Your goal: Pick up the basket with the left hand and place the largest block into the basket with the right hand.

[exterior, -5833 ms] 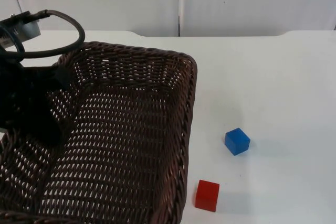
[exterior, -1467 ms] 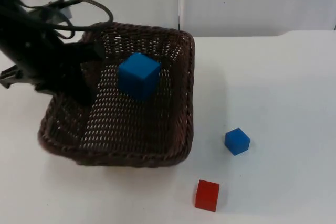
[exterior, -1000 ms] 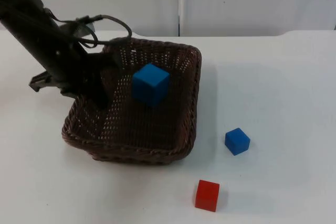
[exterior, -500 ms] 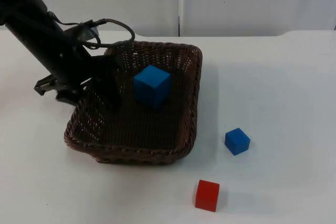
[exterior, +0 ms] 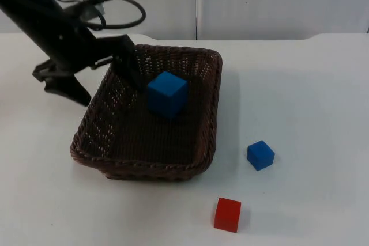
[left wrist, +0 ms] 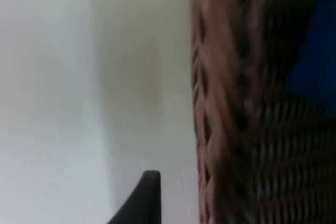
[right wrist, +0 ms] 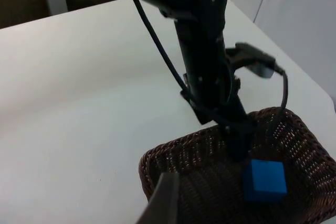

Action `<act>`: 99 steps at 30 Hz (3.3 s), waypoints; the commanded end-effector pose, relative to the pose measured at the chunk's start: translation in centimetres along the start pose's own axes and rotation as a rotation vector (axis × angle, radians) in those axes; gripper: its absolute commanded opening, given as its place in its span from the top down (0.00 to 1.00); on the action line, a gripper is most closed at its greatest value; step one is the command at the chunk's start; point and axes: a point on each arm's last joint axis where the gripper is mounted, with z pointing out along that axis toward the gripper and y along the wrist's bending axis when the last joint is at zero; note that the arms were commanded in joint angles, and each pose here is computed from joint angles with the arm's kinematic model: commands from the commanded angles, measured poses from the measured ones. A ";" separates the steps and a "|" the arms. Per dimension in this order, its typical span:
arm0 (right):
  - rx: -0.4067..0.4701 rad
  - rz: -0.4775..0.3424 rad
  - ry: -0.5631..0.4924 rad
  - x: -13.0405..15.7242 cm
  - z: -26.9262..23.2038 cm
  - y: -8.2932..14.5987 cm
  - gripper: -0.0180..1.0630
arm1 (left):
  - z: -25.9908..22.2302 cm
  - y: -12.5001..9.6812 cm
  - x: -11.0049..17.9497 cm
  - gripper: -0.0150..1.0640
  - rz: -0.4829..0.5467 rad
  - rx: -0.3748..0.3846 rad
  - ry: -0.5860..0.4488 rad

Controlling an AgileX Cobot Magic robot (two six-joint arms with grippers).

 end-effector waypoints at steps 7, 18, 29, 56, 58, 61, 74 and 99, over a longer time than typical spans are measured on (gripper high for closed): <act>0.002 -0.003 -0.011 -0.2 -0.3 0.1 0.25 | -4.9 -2.3 -0.7 0.01 0.065 -0.004 -0.117; 0.032 -0.015 -0.063 -0.6 -2.2 -0.1 0.25 | -7.4 -3.4 0.1 0.01 0.087 -0.002 -0.146; 0.055 -0.006 -0.105 1.6 -3.3 0.2 0.25 | -8.1 -3.4 3.3 0.01 0.067 -0.017 -0.138; 0.067 0.038 -0.201 7.6 -10.0 1.7 0.25 | -17.5 -6.3 15.5 0.01 0.131 -0.054 -0.471; 0.066 0.043 -0.197 7.9 -10.0 1.8 0.25 | -17.9 -6.5 15.8 0.01 0.142 -0.053 -0.482; 0.064 0.065 -0.196 8.9 -10.4 2.0 0.25 | -19.3 -7.1 17.1 0.01 0.169 -0.049 -0.534; 0.061 0.132 -0.226 12.8 -12.7 2.9 0.25 | -23.3 -8.6 21.4 0.01 0.275 -0.052 -0.704; 0.065 0.131 -0.238 19.7 -17.3 4.4 0.25 | -27.6 -10.3 29.7 0.01 0.422 -0.055 -0.854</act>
